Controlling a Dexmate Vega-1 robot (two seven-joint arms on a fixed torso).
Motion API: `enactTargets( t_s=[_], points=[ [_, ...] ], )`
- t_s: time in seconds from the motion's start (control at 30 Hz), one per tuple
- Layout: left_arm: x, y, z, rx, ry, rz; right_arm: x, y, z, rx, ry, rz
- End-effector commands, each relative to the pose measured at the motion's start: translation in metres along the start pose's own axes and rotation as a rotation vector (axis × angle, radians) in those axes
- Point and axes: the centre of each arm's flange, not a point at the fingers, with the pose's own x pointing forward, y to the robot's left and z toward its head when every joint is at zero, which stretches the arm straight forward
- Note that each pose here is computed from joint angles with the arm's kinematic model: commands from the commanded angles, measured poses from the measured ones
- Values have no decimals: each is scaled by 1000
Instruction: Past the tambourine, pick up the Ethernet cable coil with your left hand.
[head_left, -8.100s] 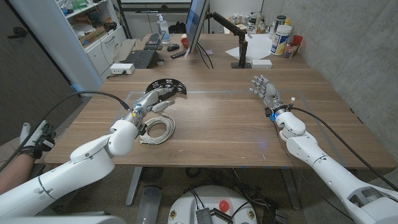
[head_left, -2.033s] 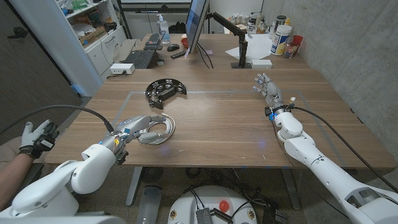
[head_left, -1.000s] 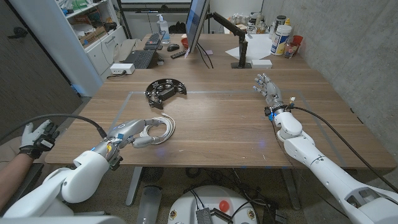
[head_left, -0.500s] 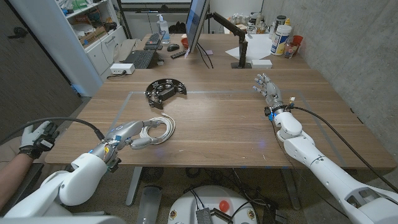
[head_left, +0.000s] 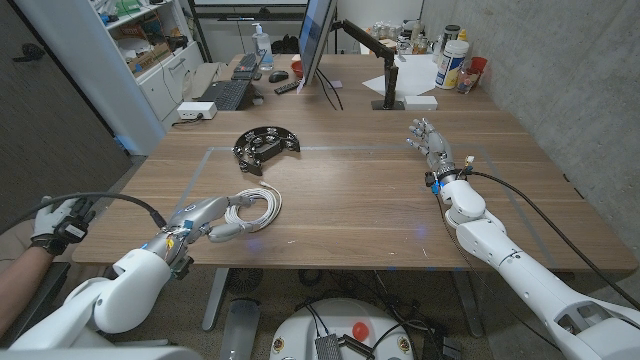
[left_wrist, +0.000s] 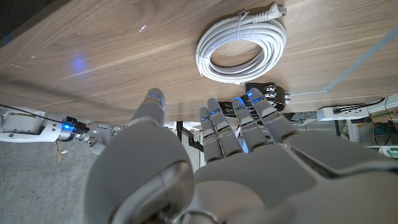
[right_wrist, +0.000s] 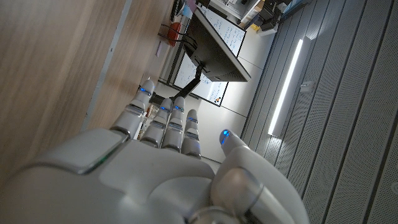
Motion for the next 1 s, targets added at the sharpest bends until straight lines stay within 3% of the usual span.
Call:
enactTargets(
  t_s=[0.03, 1.0],
  points=[
    [0, -2, -4, -19, 6, -1, 0, 0, 0, -1, 1, -1],
    [0, -8, -14, -30, 29, -15, 0, 0, 0, -3, 1, -5]
  ],
)
